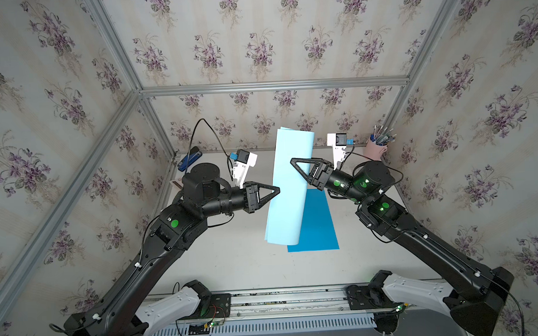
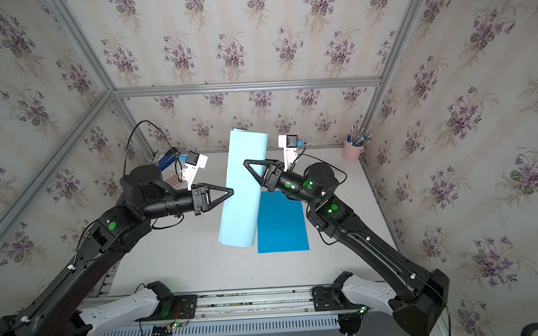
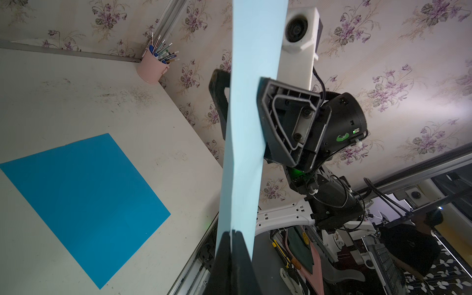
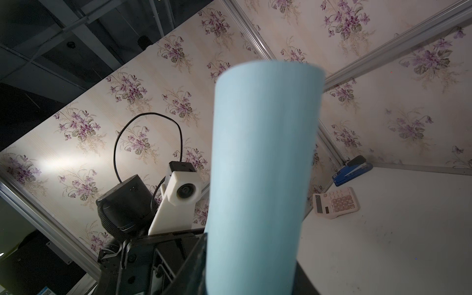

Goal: Fold the rectangular paper in half along the long edge
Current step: Fold the paper.

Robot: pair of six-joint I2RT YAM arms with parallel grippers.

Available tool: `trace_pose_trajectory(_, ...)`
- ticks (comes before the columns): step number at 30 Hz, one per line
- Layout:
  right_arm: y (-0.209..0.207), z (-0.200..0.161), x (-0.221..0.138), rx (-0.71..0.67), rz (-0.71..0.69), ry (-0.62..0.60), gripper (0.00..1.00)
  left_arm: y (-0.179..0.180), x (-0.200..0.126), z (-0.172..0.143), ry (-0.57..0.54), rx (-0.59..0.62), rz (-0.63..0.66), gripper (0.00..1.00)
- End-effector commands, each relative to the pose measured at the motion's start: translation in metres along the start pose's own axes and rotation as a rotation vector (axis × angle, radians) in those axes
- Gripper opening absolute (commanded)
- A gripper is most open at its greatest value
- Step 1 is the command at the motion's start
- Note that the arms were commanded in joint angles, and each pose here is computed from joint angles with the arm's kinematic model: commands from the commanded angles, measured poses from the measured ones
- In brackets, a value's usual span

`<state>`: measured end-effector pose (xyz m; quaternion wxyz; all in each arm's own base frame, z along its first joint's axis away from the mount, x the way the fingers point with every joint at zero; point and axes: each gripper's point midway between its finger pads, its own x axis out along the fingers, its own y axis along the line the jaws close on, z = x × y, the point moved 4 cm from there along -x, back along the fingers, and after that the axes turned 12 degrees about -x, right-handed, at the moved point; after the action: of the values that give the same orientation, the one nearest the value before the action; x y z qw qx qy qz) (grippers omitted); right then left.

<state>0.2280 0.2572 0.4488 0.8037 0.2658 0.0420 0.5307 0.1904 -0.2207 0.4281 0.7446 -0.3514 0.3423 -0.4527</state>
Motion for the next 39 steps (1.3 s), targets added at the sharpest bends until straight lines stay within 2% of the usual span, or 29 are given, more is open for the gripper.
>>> trace_pose_trajectory(1,0.0085,0.0098,-0.0024,-0.004,0.038,-0.050,0.36,-0.0041,0.0013,0.0026,-0.007,0.016,-0.026,0.10)
trace_pose_trajectory(5,0.0099,0.0094,-0.0038,0.010,0.054,-0.061,0.33,-0.0035,0.0029,0.0028,-0.005,0.013,-0.030,0.13)
trace_pose_trajectory(15,0.0096,0.0097,-0.0030,0.041,0.079,-0.088,0.32,-0.0035,0.0036,0.0030,-0.004,0.012,-0.033,0.10)
trace_pose_trajectory(25,0.0091,0.0067,-0.0034,0.062,0.103,-0.104,0.29,-0.0036,0.0037,0.0029,-0.004,0.011,-0.033,0.14)
trace_pose_trajectory(30,0.0103,0.0040,-0.0008,0.074,0.132,-0.093,0.27,-0.0044,0.0032,0.0033,-0.006,0.015,-0.034,0.18)
trace_pose_trajectory(39,0.0156,0.0037,-0.0020,0.075,0.160,-0.079,0.27,-0.0043,0.0030,0.0033,-0.006,0.015,-0.032,0.17)
